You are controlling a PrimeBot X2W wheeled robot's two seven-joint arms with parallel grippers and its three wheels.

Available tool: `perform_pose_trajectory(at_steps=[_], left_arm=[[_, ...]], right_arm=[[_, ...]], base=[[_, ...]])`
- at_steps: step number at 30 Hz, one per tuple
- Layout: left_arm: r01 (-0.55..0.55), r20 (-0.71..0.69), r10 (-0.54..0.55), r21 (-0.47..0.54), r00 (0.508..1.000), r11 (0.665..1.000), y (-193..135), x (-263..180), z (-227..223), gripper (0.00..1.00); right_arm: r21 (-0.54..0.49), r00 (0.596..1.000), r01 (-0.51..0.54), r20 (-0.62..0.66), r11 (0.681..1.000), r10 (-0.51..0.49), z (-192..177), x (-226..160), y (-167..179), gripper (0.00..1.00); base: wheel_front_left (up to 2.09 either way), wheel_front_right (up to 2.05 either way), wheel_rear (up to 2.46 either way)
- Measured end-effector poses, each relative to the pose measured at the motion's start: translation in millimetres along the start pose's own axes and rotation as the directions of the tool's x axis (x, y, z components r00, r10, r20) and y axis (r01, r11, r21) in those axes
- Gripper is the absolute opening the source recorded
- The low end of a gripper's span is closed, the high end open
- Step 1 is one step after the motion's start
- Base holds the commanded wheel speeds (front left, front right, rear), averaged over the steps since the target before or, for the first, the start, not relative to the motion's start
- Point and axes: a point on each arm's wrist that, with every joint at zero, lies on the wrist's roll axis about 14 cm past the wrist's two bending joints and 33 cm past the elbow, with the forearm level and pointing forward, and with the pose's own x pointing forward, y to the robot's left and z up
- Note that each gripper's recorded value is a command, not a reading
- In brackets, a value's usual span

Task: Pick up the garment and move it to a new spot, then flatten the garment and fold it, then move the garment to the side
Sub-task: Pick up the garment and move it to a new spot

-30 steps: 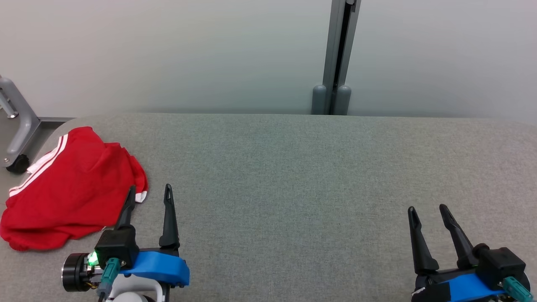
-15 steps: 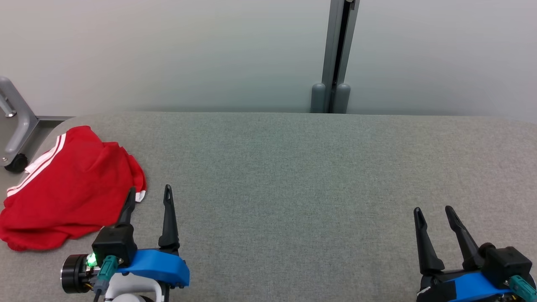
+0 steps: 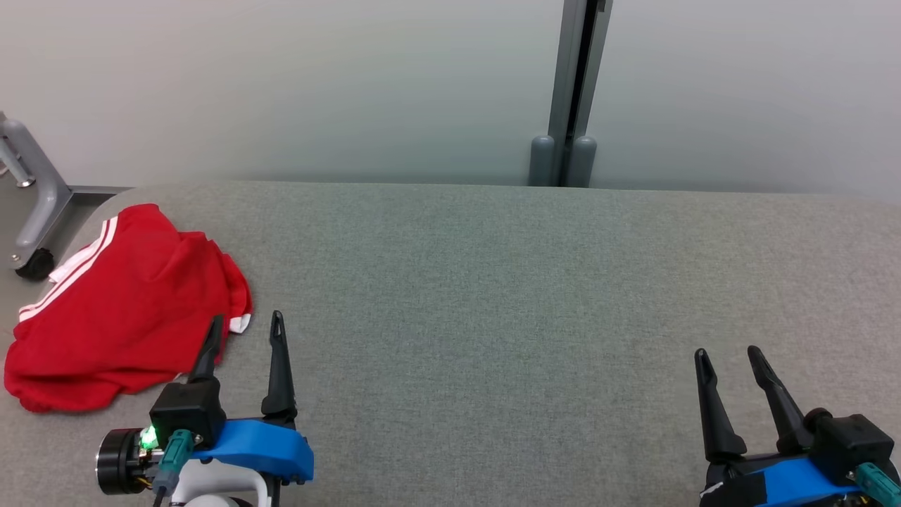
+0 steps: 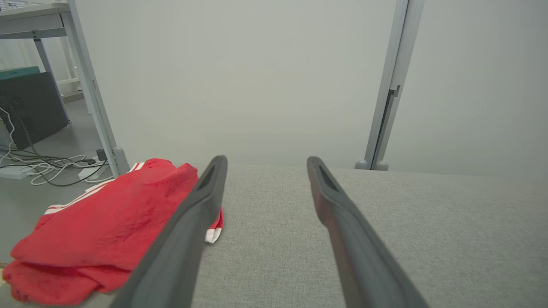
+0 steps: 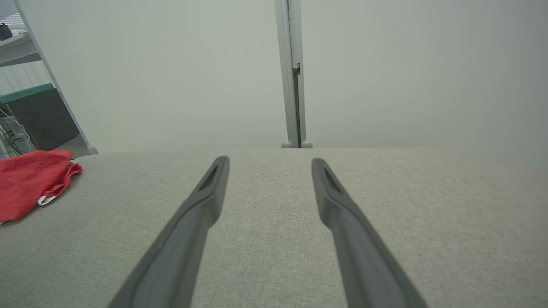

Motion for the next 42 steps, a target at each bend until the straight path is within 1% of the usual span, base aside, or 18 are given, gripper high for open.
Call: perform_pose_trajectory(at_steps=[7,17,22,31,38,42], left_arm=[[-0.061,0.015,0.060,0.009,0.998,0.998,20.9,-4.5,4.8,1.00],[-0.197,0.041,0.196,0.015,0.980,0.980,65.0,-26.3,12.7,1.00],[-0.278,0.057,0.276,0.023,0.959,0.960,90.7,-44.5,17.6,1.00],[-0.415,0.059,0.413,0.025,0.909,0.910,131.5,-80.2,19.4,1.00],[-0.498,0.061,0.496,0.032,0.866,0.866,153.9,-104.2,19.9,1.00],[-0.522,0.059,0.519,0.036,0.853,0.852,160.5,-111.4,19.4,1.00]], right_arm=[[0.003,0.999,-0.044,-0.009,0.999,0.044,-3.2,8.7,13.9,1.00],[0.012,0.988,-0.155,-0.018,0.988,0.155,-8.5,27.9,50.4,1.00],[0.013,0.974,-0.224,-0.026,0.975,0.224,-12.4,36.8,74.4,1.00],[0.032,0.940,-0.338,-0.046,0.941,0.339,-22.2,49.7,116.4,1.00],[0.043,0.912,-0.403,-0.061,0.914,0.405,-30.1,57.9,141.8,1.00],[0.051,0.903,-0.421,-0.071,0.906,0.424,-34.1,59.4,149.3,1.00]], base=[[0.00,0.00,0.00],[0.00,0.00,0.00],[0.00,0.00,0.00],[0.00,0.00,0.00],[0.00,0.00,0.00],[0.00,0.00,0.00]])
